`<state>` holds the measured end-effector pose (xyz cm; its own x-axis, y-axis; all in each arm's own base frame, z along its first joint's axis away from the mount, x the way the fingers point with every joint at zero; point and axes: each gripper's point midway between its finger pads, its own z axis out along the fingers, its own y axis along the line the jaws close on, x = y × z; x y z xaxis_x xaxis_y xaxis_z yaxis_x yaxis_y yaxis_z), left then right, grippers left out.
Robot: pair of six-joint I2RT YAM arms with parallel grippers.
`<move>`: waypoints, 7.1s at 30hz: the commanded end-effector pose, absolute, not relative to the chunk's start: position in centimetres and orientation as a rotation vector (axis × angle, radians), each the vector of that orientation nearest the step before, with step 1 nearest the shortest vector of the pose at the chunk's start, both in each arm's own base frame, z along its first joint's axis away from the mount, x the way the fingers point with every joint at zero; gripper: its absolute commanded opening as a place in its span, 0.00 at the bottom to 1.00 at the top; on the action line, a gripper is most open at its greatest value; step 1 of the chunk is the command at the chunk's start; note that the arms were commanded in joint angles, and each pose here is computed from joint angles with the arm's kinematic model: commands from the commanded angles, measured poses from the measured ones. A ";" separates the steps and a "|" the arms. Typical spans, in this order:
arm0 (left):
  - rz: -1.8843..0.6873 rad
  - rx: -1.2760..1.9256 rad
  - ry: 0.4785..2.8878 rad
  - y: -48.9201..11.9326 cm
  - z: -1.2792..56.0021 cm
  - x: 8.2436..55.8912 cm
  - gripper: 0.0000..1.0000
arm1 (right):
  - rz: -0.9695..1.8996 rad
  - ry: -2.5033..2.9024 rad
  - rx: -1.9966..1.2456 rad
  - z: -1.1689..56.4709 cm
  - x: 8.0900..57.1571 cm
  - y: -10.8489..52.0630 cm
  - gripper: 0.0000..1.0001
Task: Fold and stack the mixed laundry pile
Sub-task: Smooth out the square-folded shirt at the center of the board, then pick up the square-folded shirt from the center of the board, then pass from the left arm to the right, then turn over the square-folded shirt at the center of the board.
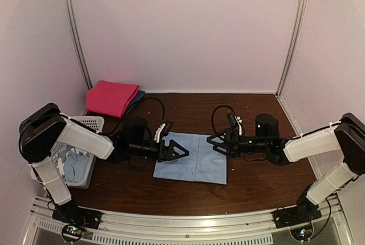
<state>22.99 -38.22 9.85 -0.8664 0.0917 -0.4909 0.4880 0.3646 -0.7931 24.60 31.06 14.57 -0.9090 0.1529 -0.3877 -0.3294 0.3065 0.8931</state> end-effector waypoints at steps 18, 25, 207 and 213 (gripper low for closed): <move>-1.365 0.404 2.384 -37.5 4.1 28.4 0.98 | 1.513 2.346 -0.053 5.3 30.9 29.1 1.00; -1.293 0.491 2.318 -37.2 9.4 28.8 0.98 | 1.458 2.280 -0.218 10.3 31.7 29.5 1.00; -0.363 1.189 1.595 -43.2 16.6 23.0 0.98 | 0.634 2.863 0.185 9.9 28.1 11.1 0.00; -0.388 1.142 1.587 -41.8 17.3 23.0 0.98 | 0.050 2.819 0.235 16.8 28.9 2.9 0.00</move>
<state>22.76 -42.34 14.70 0.0507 0.5612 -0.8261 0.8313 0.4348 0.3463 30.18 9.44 12.95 -0.9484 0.2141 -0.2337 0.1094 0.9131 0.3927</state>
